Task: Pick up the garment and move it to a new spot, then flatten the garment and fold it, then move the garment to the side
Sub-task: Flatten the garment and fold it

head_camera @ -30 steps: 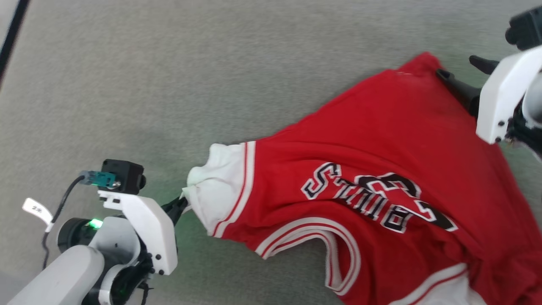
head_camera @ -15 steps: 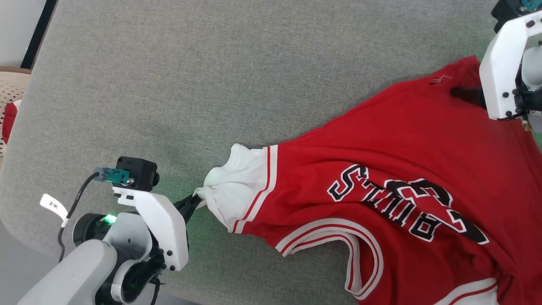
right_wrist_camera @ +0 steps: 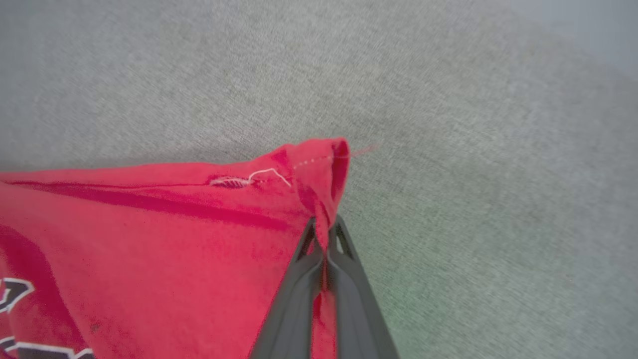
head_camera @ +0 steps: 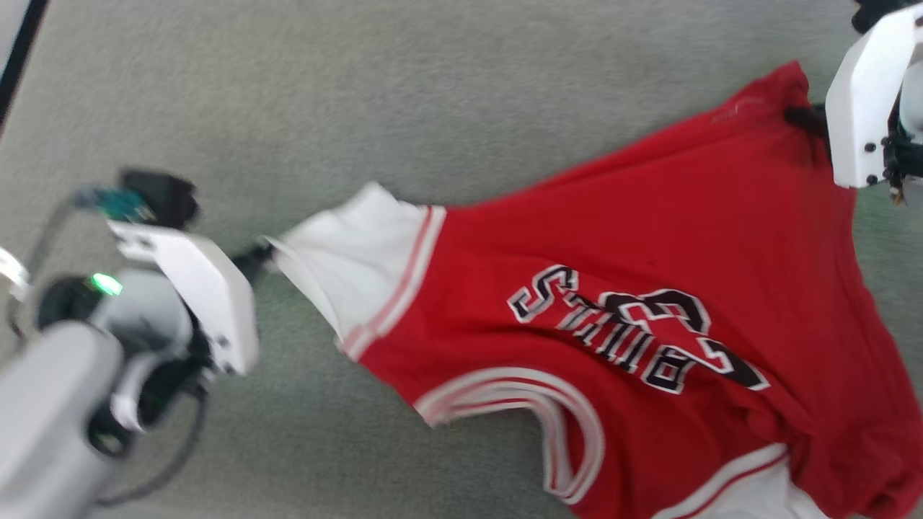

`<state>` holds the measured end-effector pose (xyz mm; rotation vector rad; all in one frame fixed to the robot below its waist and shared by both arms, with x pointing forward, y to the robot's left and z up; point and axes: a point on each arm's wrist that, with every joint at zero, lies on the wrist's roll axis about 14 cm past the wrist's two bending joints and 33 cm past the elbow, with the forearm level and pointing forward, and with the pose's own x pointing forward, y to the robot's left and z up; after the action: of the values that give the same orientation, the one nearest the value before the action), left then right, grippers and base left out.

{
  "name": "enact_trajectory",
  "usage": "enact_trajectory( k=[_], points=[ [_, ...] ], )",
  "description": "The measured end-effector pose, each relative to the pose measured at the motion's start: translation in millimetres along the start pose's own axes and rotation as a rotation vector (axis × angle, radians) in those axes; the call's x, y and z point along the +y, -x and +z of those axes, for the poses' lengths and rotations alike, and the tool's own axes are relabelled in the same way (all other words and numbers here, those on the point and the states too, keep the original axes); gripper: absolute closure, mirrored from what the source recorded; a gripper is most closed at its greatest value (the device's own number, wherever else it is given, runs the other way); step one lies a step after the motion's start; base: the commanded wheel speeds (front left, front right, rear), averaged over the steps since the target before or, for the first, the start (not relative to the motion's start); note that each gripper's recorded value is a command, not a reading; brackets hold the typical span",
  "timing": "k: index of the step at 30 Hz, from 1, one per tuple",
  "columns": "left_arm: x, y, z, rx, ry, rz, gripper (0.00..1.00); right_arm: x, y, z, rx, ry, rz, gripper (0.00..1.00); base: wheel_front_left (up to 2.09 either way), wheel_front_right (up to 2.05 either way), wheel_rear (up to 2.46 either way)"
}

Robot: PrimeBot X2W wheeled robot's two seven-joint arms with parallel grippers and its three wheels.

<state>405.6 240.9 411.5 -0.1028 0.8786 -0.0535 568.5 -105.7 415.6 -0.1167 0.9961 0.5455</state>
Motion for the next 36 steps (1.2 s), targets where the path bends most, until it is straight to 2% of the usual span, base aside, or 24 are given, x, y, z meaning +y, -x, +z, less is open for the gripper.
enact_trajectory(
  k=[5,12,23,31,36],
  points=[
    [6.7,7.6,59.2,-0.088,-0.063,0.021,1.0,-12.2,41.0,22.1,-0.135,-0.013,-0.04,1.0,0.0,0.0,0.0],
    [-10.3,36.0,159.2,-0.258,-0.16,-0.001,1.0,-29.0,112.2,43.6,-0.322,-0.029,-0.125,1.0,0.0,0.0,0.0],
    [-43.5,75.7,244.4,-0.409,-0.259,-0.033,1.0,-32.5,200.5,63.4,-0.535,-0.054,-0.229,1.0,0.0,0.0,0.0],
    [-59.4,80.3,295.1,-0.524,-0.279,-0.039,1.0,-37.9,221.4,83.7,-0.637,-0.046,-0.31,1.0,0.0,0.0,0.0],
    [-67.4,79.5,338.7,-0.682,-0.287,-0.025,1.0,-52.2,220.2,110.0,-0.726,-0.029,-0.374,1.0,0.0,0.0,0.0]
  ],
)
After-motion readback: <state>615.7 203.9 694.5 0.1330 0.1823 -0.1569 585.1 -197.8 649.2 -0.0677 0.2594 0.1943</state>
